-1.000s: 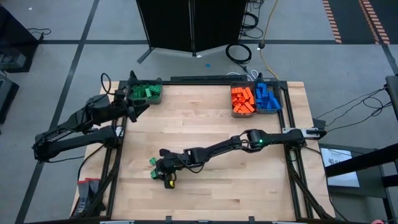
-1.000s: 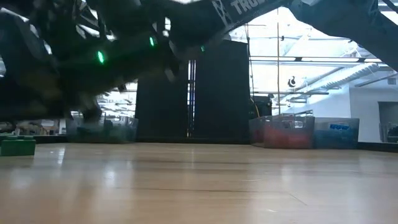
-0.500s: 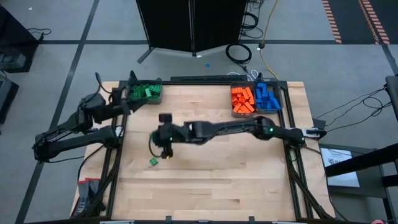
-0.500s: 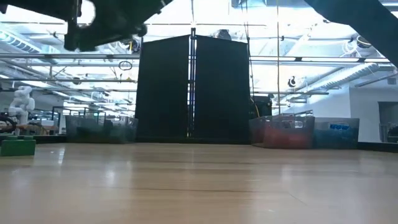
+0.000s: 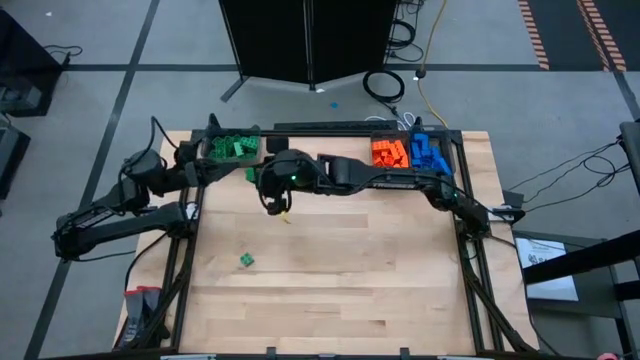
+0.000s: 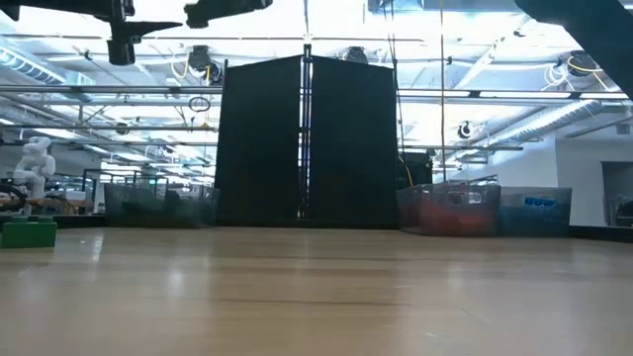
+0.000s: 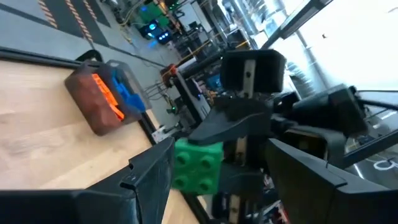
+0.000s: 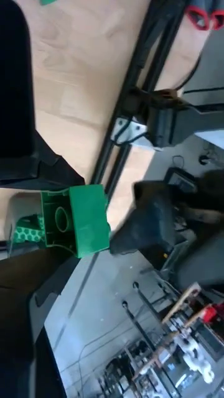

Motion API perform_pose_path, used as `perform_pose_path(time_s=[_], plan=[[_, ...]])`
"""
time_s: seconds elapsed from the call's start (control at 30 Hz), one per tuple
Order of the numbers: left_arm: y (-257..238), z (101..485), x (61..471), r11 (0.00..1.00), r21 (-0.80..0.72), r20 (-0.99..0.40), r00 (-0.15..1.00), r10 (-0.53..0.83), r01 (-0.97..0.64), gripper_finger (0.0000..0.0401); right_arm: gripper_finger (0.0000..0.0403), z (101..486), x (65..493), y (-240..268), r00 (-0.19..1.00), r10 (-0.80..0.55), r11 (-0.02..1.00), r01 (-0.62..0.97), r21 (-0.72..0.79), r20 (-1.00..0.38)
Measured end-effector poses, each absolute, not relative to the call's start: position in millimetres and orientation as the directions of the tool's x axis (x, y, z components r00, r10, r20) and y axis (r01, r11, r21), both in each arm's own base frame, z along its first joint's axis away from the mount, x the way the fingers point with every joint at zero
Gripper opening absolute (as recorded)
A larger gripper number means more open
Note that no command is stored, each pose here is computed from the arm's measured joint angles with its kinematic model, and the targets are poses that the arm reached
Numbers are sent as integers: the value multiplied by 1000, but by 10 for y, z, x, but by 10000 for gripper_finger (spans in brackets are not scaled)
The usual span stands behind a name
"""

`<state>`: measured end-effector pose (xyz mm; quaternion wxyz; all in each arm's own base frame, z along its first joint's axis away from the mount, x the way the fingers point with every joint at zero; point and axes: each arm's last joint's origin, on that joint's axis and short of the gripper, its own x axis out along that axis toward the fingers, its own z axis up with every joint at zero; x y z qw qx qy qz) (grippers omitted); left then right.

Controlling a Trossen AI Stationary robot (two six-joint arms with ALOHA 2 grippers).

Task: Sort blocks
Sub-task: Put the green game piece into the left black bin

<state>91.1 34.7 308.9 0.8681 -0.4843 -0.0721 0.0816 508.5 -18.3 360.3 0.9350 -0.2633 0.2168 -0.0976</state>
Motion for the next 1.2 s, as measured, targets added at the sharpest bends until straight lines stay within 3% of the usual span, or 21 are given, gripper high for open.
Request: perform_pose_path(time_s=[0.57,1.2], plan=[[385,3087,1236,566,-824,39,992,118,-35,251,107,3654,5101,-153,916,-250,835,40,-548,-314],[345,3076,1268,636,-772,30,998,49,-9,250,107,3669,5101,-202,907,-298,785,56,-616,-297]])
